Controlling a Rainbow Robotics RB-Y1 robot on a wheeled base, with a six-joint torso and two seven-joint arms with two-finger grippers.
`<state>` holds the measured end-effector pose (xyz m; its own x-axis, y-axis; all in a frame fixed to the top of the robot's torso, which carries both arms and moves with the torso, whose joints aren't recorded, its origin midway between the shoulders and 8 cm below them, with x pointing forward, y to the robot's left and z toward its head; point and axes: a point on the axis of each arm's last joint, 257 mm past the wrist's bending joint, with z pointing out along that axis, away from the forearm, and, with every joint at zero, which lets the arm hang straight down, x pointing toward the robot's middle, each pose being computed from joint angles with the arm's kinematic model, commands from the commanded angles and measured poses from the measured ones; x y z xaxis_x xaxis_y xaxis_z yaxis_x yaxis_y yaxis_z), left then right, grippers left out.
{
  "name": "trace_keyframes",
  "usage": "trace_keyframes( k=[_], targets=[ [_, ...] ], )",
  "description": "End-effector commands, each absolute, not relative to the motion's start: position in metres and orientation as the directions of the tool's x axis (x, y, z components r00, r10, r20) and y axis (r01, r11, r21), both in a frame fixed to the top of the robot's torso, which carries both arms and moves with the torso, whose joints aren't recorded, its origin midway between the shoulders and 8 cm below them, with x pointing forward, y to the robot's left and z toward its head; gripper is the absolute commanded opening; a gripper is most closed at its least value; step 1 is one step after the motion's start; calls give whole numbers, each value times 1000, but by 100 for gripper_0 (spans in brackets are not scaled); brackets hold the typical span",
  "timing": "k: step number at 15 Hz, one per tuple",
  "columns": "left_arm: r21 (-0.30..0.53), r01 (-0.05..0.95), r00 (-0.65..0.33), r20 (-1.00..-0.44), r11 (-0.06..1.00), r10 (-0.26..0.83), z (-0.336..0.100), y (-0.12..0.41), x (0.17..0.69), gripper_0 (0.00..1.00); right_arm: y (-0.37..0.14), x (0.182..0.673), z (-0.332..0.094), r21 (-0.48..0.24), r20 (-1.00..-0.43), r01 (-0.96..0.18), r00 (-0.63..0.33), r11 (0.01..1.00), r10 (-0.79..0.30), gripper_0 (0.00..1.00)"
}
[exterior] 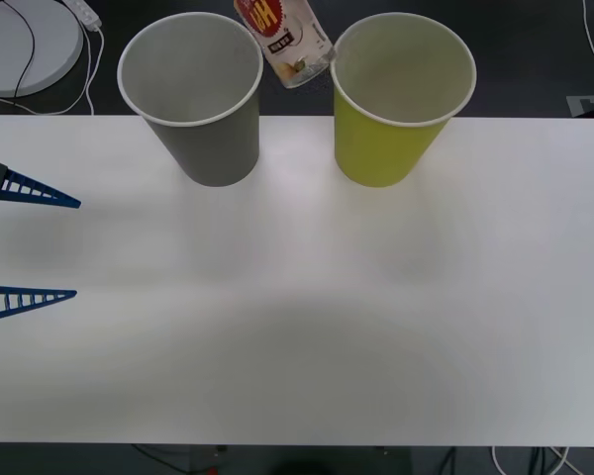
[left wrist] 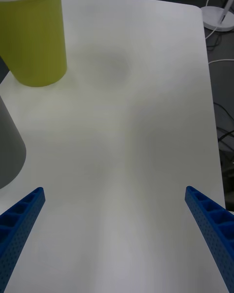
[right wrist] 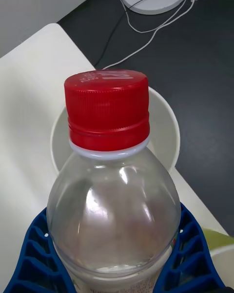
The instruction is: Put the can into the green bin and the plastic bottle into the gray bin
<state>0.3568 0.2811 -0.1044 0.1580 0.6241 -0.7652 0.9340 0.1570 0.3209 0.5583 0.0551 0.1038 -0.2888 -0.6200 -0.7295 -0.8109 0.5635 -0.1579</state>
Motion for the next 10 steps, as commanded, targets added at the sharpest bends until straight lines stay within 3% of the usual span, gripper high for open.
trace_keyframes(
  k=[1, 10],
  targets=[
    [321, 934, 158, -765, 157, 624, -104, 281, 357, 100, 67, 567, 103, -155, -721, -794, -316, 588, -617, 0],
    [321, 934, 158, -765, 157, 624, -104, 281, 357, 100, 116, 582, 99, -183, -729, -761, -320, 622, -605, 0]
  ],
)
